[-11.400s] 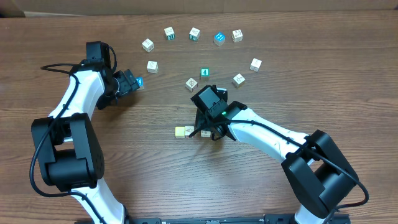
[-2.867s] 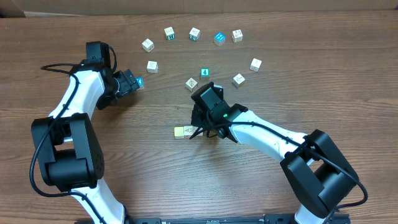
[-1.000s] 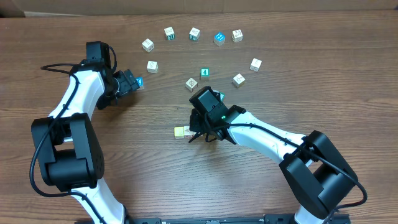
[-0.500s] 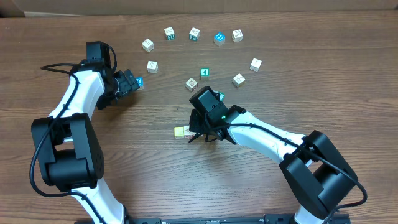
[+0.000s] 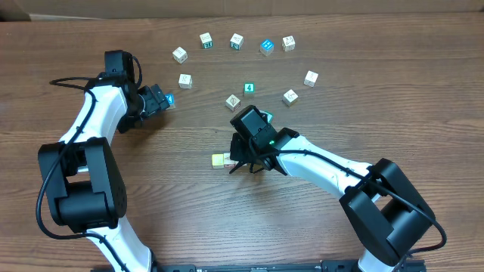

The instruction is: Form a horizontal line

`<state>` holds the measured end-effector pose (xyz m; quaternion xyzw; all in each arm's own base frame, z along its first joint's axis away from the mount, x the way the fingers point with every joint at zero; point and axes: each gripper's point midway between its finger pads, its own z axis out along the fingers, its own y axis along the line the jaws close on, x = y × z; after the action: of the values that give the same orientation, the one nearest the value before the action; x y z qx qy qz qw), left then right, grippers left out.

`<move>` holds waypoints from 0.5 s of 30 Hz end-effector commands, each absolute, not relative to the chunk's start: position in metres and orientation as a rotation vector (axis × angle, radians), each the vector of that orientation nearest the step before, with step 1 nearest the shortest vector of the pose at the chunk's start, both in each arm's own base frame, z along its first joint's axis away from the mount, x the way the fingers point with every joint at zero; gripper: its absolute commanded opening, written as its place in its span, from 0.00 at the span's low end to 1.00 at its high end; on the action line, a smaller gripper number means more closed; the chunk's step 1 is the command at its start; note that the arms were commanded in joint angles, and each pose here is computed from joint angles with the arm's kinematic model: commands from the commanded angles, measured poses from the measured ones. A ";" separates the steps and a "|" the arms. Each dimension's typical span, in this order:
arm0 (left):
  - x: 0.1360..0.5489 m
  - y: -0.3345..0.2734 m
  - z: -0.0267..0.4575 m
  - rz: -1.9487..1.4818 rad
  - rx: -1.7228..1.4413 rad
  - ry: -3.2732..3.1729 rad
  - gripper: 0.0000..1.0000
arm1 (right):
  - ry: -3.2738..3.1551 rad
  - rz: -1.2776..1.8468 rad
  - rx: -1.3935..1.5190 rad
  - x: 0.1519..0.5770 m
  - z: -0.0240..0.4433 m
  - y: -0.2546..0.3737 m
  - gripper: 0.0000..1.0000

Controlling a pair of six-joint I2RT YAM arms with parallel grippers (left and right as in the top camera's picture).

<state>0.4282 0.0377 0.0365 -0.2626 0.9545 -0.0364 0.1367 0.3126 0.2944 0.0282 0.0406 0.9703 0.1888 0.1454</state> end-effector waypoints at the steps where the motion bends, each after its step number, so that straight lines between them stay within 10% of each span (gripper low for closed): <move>1: 0.433 0.037 0.037 -0.098 -0.748 2.757 1.00 | 2.800 0.542 0.107 0.310 0.026 0.296 0.04; 15: 0.433 0.037 0.037 -0.099 -0.748 2.757 1.00 | 2.705 0.446 0.152 0.332 0.030 0.284 0.04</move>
<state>0.4281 0.0377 0.0365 -0.2626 0.9545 -0.0363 0.1365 0.3247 0.2915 0.0316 0.0475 0.9666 0.1794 0.1767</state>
